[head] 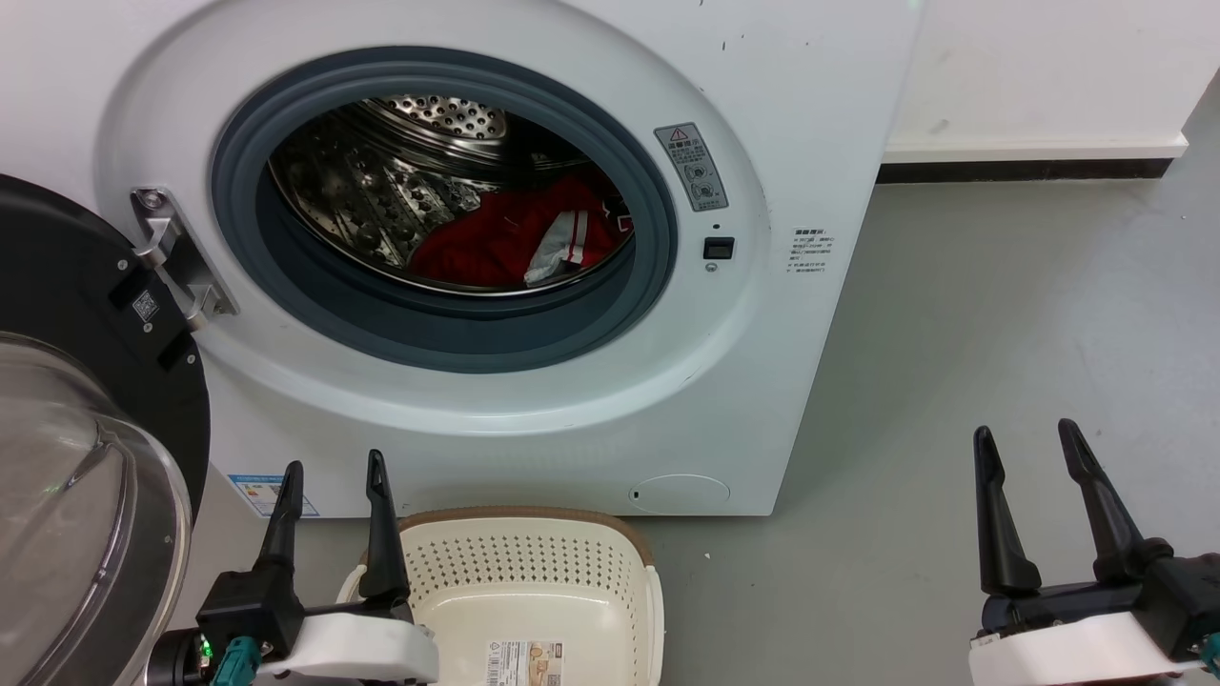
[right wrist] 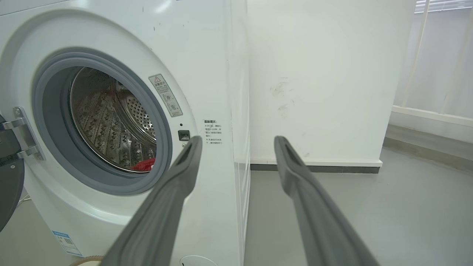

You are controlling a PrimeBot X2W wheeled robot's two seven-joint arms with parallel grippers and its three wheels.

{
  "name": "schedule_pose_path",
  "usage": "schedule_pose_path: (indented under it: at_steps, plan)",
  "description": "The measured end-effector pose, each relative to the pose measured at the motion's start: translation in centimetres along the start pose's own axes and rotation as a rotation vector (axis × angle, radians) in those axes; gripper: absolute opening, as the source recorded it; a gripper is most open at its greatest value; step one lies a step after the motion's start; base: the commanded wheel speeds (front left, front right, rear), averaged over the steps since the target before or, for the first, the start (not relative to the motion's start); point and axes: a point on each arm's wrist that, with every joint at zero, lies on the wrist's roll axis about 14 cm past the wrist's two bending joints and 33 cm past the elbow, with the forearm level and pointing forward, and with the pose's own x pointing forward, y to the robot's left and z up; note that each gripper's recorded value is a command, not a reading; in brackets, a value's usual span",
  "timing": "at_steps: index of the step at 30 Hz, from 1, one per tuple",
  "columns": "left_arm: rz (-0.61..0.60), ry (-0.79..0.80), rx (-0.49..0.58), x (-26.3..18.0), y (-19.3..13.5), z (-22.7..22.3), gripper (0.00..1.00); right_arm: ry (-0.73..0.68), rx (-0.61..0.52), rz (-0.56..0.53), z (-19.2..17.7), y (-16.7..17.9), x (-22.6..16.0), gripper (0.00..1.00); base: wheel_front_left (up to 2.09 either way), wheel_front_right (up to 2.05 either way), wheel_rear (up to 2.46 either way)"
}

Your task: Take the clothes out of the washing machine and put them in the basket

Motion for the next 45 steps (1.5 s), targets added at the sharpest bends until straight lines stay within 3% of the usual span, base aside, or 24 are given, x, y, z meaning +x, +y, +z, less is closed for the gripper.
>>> schedule_pose_path:
  at_steps: [15, 45]
  plan:
    - [-0.012, -0.024, 0.079, -0.2, -0.3, 0.2, 1.00, -0.029, -0.078, 0.021, 0.6, 0.4, -0.1, 1.00, 0.00, 0.00, 0.00]
    - [-0.005, 0.004, 0.060, 0.1, 0.0, -0.8, 1.00, -0.006, -0.064, 0.014, -0.2, 0.2, -0.1, 1.00, 0.00, 0.00, 0.00]
